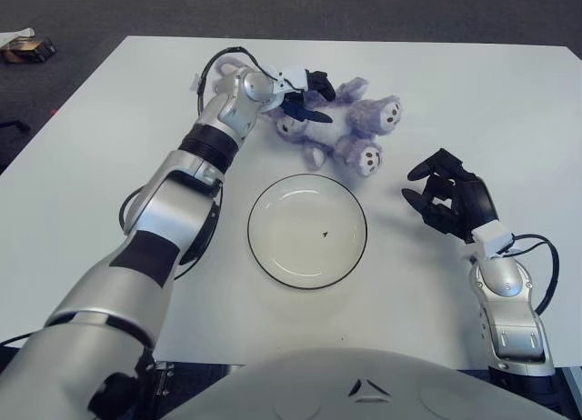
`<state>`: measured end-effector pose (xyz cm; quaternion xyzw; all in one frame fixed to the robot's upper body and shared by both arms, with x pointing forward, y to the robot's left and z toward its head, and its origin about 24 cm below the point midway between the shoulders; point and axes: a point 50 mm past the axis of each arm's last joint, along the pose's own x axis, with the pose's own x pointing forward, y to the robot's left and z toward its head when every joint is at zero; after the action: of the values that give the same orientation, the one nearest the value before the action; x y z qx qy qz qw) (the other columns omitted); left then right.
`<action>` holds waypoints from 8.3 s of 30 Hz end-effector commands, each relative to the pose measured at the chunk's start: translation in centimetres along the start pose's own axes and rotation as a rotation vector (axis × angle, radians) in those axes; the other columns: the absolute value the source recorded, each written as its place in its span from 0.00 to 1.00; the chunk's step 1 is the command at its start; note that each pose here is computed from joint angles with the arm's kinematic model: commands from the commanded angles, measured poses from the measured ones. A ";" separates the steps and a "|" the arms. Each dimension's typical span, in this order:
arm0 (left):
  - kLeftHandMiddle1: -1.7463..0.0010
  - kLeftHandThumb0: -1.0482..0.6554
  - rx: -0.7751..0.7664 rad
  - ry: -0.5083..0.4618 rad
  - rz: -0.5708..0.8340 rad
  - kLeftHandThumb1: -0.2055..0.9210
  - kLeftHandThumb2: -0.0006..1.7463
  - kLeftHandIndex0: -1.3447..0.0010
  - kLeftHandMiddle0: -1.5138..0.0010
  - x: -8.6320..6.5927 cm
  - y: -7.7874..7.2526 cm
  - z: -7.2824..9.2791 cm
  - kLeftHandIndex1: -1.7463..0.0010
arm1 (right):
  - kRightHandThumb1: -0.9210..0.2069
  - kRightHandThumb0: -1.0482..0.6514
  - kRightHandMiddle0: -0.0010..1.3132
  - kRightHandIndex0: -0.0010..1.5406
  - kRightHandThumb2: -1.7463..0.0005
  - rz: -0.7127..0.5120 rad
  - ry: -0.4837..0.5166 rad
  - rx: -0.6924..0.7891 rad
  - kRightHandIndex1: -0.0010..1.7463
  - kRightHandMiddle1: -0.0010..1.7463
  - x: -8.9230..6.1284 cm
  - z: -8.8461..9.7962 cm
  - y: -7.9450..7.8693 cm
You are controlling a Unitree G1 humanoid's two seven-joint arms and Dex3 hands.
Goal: Put the doll into the plate.
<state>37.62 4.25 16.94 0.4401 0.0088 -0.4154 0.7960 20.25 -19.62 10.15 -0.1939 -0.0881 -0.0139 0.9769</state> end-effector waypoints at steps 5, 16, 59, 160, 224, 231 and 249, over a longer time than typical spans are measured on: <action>0.14 0.38 -0.121 0.016 -0.155 1.00 0.15 0.83 0.71 0.7 -3.3 -0.8 0.60 | 0.00 0.40 0.37 0.53 0.86 -0.023 -0.019 0.010 1.00 0.83 -0.1 0.1 -0.3; 0.21 0.38 -0.097 0.009 -0.167 1.00 0.14 0.81 0.71 0.6 -3.6 -0.2 0.67 | 0.00 0.40 0.37 0.53 0.85 -0.031 -0.017 0.017 1.00 0.83 -0.1 0.1 -0.3; 0.66 0.33 0.248 -0.620 0.253 1.00 0.14 0.87 0.79 -4.8 -0.5 -1.0 0.63 | 0.00 0.41 0.36 0.49 0.85 -0.106 0.010 0.014 1.00 0.84 -0.3 -0.7 -1.0; 1.00 0.08 0.388 -0.239 0.112 0.89 0.00 0.85 0.93 2.1 -2.3 -1.4 1.00 | 0.00 0.40 0.35 0.51 0.84 -0.038 0.090 0.042 1.00 0.84 -0.6 -2.3 0.6; 0.98 0.30 0.483 -0.097 0.351 0.81 0.00 0.72 0.85 5.0 -7.8 -2.3 0.95 | 0.00 0.40 0.34 0.48 0.83 -0.040 0.128 0.056 1.00 0.86 -1.2 -2.8 1.2; 0.97 0.34 0.519 -0.089 0.366 0.82 0.00 0.67 0.80 5.0 -7.8 -2.3 0.92 | 0.00 0.40 0.34 0.48 0.83 -0.039 0.128 0.057 1.00 0.86 -1.2 -2.8 1.2; 0.94 0.35 0.967 -0.121 0.456 0.83 0.00 0.67 0.72 5.0 -9.2 -2.8 0.94 | 0.00 0.40 0.34 0.48 0.83 -0.024 0.124 0.063 1.00 0.86 -1.3 -2.9 1.3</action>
<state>36.39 -0.42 9.46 0.7014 -0.3519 -0.1855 0.5914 19.86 -19.41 7.60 -0.1598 -0.0507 -0.0416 0.9850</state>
